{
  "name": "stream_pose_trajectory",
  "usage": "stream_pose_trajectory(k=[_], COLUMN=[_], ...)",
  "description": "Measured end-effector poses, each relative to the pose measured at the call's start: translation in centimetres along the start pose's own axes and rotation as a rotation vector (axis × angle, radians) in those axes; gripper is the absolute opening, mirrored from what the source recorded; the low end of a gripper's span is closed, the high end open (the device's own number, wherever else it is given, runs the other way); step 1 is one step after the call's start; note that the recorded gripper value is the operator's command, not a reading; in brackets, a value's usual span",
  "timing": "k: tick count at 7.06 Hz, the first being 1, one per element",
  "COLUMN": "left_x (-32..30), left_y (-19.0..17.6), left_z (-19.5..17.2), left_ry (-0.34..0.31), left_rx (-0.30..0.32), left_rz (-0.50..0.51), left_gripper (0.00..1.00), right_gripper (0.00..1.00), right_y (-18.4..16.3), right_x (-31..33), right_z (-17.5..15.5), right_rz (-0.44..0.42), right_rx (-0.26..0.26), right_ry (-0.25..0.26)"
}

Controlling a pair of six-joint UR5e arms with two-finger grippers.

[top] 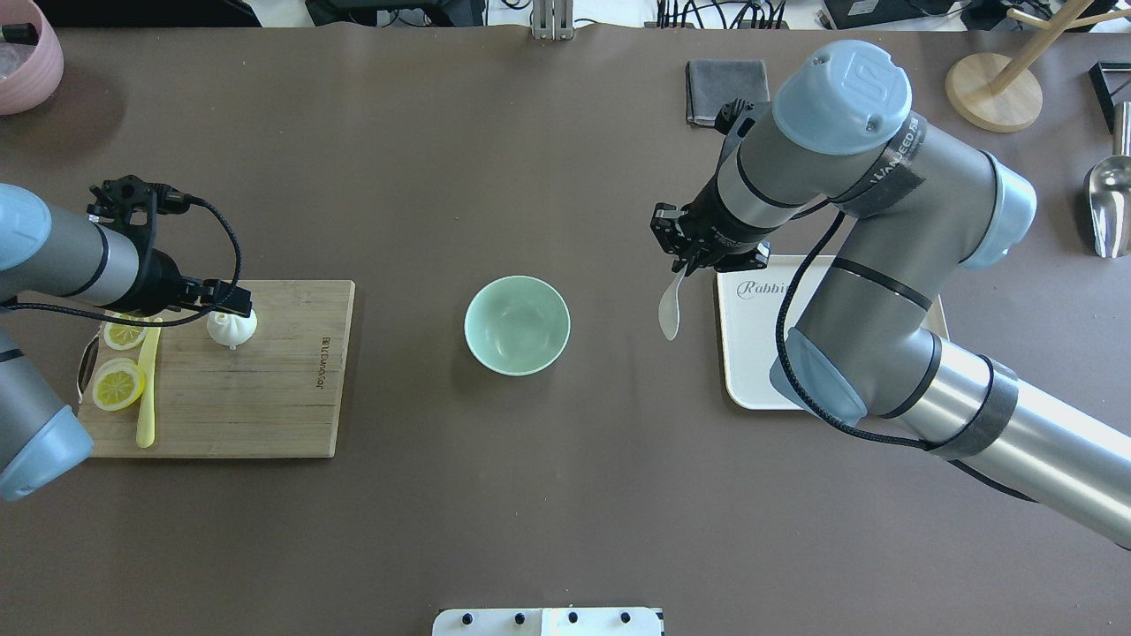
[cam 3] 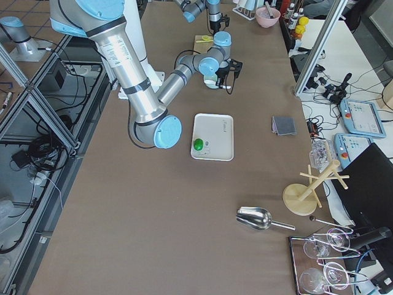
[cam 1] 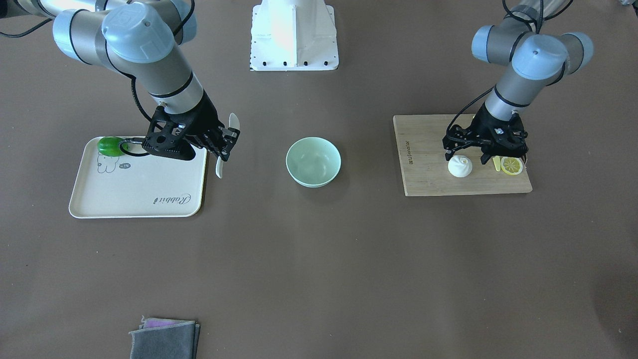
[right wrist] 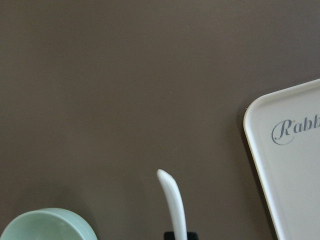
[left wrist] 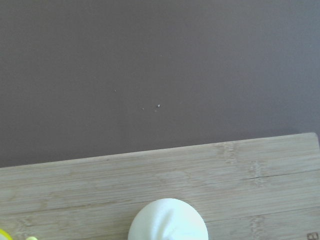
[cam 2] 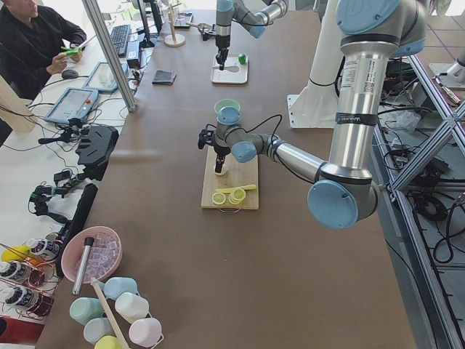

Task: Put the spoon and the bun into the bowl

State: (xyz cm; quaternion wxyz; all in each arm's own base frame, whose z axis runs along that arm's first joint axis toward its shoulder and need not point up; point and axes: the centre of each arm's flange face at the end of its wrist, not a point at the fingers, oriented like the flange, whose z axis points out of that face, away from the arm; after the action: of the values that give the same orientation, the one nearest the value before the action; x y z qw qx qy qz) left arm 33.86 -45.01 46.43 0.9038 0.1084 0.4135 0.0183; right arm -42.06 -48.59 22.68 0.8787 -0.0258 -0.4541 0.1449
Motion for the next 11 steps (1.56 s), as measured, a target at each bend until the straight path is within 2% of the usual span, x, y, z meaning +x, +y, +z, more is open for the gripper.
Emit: stream_pose_trajectory(k=[2,5,8,9,11], left_x=[-0.7,0.0,2.4,3.1,3.9], left_y=[0.3,0.3,-1.9,-2.9,-3.7], left_z=[1.6,0.7,-5.2,-7.2,-8.5], left_ry=[0.004,0.028,0.115,0.144,0.165], left_rx=[0.007,0.017,0.008,0.006,0.009], left_rz=[0.000,-0.051,-0.071,-0.079,-0.079], left_gripper=[0.00,0.00,0.00,0.00,0.00], right_gripper=[0.00,0.00,0.00,0.00,0.00], right_y=[0.1,0.7,3.3,4.1,4.5], right_x=[-0.3,-1.3,-5.2,-7.1,-9.6], right_z=[0.1,0.4,1.3,1.7,3.3], right_rz=[-0.009,-0.019,-0.088,-0.117,-0.162], right_rx=[-0.002,-0.007,0.004,0.020,0.070], right_ry=[-0.001,-0.005,-0.027,-0.039,-0.102])
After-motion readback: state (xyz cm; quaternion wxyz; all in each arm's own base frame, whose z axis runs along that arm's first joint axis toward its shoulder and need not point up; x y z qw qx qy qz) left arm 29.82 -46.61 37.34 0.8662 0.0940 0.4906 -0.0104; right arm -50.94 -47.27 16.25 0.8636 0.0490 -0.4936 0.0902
